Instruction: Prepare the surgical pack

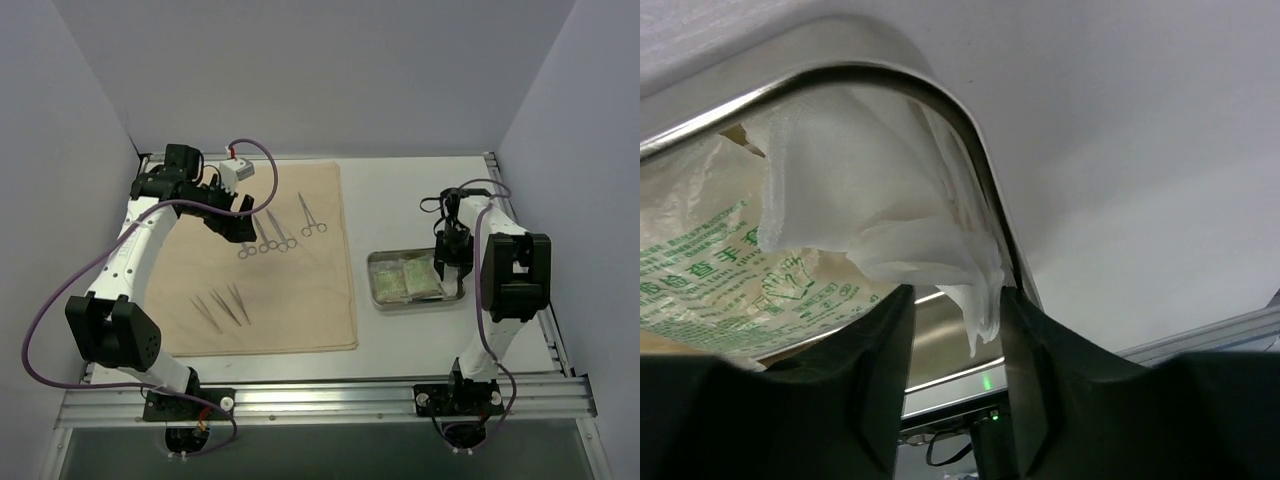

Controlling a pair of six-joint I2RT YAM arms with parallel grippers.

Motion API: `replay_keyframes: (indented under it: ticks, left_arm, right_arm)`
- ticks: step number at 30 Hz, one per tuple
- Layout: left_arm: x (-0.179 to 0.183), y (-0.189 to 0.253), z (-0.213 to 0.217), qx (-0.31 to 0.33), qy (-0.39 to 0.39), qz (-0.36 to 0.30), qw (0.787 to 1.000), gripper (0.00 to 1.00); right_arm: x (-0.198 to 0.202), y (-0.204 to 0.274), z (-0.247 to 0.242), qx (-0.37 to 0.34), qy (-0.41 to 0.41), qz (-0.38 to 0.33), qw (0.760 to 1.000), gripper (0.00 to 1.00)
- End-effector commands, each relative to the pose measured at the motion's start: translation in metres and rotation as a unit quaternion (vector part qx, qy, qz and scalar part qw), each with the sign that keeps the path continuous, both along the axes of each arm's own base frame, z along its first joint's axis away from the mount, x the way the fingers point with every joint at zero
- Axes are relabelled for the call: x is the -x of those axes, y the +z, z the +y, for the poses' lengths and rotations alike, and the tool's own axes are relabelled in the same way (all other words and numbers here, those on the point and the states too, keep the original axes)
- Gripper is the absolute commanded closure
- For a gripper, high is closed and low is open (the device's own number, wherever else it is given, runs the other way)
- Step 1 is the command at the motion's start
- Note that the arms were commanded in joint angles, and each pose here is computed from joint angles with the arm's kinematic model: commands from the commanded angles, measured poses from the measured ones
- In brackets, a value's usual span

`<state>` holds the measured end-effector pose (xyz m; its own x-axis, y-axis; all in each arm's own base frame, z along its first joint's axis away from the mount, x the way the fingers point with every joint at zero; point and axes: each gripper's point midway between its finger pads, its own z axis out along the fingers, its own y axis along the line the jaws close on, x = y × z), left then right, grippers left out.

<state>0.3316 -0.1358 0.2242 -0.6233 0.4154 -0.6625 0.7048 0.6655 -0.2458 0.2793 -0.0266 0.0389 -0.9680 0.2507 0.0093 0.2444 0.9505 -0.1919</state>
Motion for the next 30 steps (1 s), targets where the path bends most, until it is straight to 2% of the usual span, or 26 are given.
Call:
replay_keyframes:
  ticks: [1,4,10,12,13,17,23,30]
  left_arm:
    - [-0.003,0.015,-0.001,0.009,-0.008,-0.022,1.0,0.06]
    - [-0.003,0.016,-0.001,0.011,-0.008,-0.023,1.0,0.06]
    - [-0.001,0.017,0.0,0.011,-0.01,-0.023,1.0,0.06]
    - [0.0,0.017,0.0,0.011,-0.01,-0.024,1.0,0.06]
    - [0.0,0.016,0.001,0.01,-0.01,-0.023,1.0,0.06]
    - [0.0,0.017,0.0,0.011,-0.011,-0.024,1.0,0.06]
    - [0.001,0.019,0.003,0.009,-0.01,-0.026,1.0,0.06]
    - [0.001,0.018,0.006,0.007,-0.004,-0.022,1.0,0.06]
  right_arm:
    - [-0.008,0.027,-0.004,0.05,0.009,-0.011,0.999,0.6]
    - [-0.018,0.046,-0.001,0.082,0.022,-0.022,0.996,0.55]
    - [-0.021,0.073,0.004,0.131,0.033,-0.025,0.991,0.53]
    - [-0.02,0.072,0.008,0.129,0.036,-0.024,0.991,0.58]
    - [-0.015,0.069,0.009,0.126,0.037,-0.018,0.991,0.71]
    - [0.006,0.044,0.003,0.118,0.029,0.031,0.992,0.99]
    - [0.005,0.008,0.002,0.109,0.029,0.057,0.992,1.0]
    - [0.005,-0.017,-0.009,0.138,0.027,0.077,0.987,1.0]
